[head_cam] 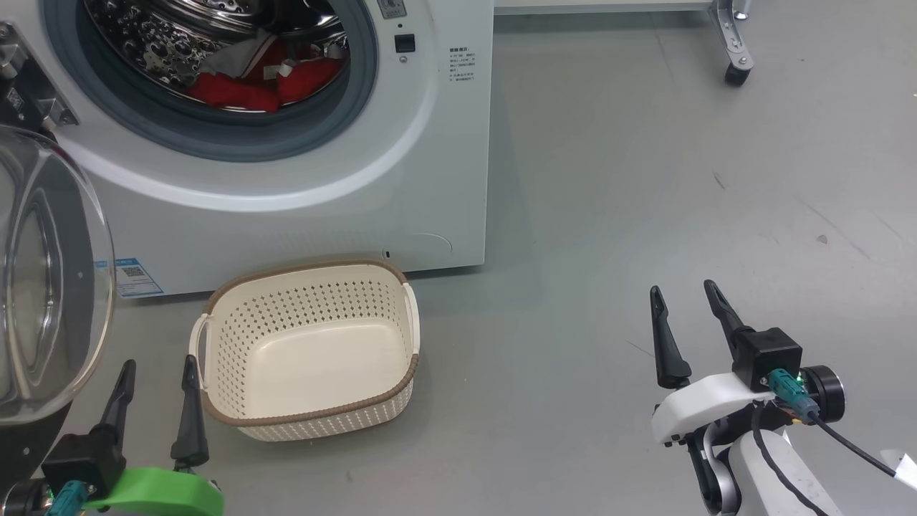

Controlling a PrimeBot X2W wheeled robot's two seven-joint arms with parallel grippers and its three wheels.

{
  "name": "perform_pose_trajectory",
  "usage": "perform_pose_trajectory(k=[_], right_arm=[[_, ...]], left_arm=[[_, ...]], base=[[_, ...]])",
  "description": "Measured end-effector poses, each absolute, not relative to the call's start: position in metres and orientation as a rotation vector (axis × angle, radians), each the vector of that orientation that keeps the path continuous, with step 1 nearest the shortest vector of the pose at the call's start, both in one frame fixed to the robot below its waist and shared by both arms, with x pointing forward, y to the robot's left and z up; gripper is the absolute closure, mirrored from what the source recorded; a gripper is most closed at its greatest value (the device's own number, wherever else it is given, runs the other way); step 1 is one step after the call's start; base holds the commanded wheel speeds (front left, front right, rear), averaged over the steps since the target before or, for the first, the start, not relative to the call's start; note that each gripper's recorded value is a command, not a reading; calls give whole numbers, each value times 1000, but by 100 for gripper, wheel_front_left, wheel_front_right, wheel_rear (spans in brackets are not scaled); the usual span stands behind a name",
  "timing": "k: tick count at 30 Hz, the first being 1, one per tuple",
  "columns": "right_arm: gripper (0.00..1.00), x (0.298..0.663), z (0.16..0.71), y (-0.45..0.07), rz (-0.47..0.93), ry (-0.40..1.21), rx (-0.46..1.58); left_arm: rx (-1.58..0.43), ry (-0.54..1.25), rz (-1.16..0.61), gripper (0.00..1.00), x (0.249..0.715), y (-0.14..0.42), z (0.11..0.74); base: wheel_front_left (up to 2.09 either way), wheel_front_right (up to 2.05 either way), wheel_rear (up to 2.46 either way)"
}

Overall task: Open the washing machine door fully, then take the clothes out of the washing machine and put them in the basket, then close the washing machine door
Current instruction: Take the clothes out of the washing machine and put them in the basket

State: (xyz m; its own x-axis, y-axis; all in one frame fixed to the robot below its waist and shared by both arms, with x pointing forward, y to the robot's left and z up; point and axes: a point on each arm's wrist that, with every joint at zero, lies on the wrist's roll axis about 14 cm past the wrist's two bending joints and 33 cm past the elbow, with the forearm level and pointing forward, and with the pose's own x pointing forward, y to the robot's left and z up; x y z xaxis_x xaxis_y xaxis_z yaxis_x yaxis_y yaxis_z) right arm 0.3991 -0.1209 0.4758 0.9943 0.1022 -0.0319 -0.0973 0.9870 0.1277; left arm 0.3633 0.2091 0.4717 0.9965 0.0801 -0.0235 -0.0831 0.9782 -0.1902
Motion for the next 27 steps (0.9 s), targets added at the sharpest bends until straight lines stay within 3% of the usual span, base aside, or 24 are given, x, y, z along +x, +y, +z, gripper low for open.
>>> perform_pose_trajectory(k=[27], right_arm=[[0,402,469,-120,102,58,130]], left_arm=[[-183,11,121,0,364,221,472]], base=[[105,-105,0]])
